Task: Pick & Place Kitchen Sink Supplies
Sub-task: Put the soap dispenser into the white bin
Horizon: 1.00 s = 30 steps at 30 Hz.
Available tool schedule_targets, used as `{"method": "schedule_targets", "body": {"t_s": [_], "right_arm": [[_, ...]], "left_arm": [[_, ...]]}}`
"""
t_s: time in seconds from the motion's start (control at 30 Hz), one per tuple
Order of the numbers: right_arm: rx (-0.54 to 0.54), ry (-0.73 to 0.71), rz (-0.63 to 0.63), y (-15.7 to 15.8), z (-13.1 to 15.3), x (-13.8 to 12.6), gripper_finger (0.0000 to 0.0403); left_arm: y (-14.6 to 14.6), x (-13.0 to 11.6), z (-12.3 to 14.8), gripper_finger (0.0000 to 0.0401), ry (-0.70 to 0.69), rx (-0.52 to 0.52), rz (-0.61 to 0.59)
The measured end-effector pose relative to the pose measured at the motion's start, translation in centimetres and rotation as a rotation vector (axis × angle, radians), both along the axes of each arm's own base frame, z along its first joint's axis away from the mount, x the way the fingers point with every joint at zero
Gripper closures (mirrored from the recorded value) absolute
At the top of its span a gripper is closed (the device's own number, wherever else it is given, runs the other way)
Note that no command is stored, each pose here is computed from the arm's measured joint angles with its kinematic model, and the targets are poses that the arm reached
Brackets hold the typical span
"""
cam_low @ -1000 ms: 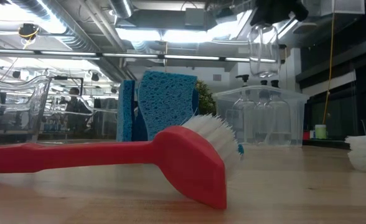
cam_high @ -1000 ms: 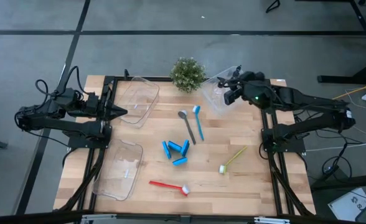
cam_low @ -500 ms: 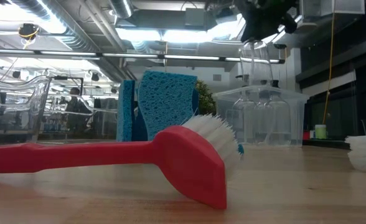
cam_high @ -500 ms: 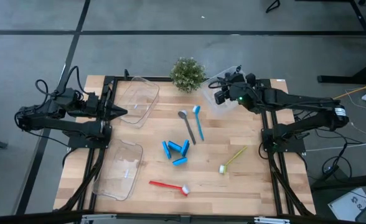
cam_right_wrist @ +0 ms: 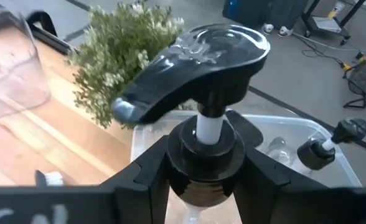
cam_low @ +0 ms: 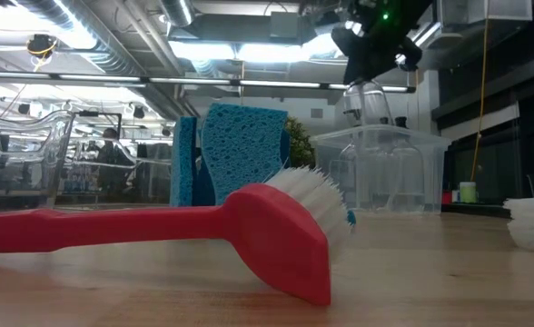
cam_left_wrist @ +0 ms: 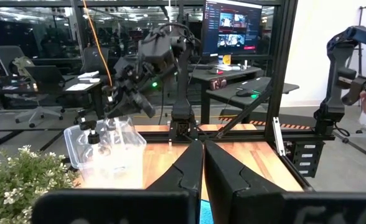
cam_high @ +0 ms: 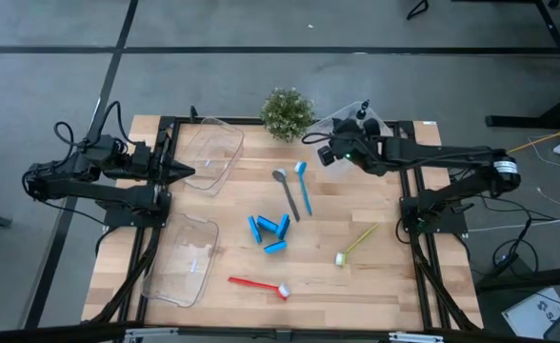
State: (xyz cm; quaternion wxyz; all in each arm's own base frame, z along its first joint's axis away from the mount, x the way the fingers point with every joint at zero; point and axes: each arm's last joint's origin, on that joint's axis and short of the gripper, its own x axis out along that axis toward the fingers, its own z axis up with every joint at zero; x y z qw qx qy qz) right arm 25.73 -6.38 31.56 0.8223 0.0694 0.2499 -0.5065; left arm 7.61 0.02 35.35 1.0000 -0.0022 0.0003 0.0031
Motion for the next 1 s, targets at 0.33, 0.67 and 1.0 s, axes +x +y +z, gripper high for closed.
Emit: {"method": "schedule_targets", "body": {"t_s": [0.33, 0.67, 1.0], "right_arm": [[0.009, -0.052, -0.022, 0.2, -3.9, -1.2, 0.0267], [-0.011, -0.205, -0.08, 0.7, -7.4, -4.5, 0.0261], [-0.011, -0.221, -0.061, 0.5, -9.0, -4.7, 0.0257]], "left_arm": [[0.0, 0.0, 0.0, 0.0388, 0.0, 0.0, 0.0], [0.0, 0.0, 0.0, 0.0388, 0.0, 0.0, 0.0], [0.0, 0.0, 0.0, 0.0392, 0.0, 0.0, 0.0]]}}
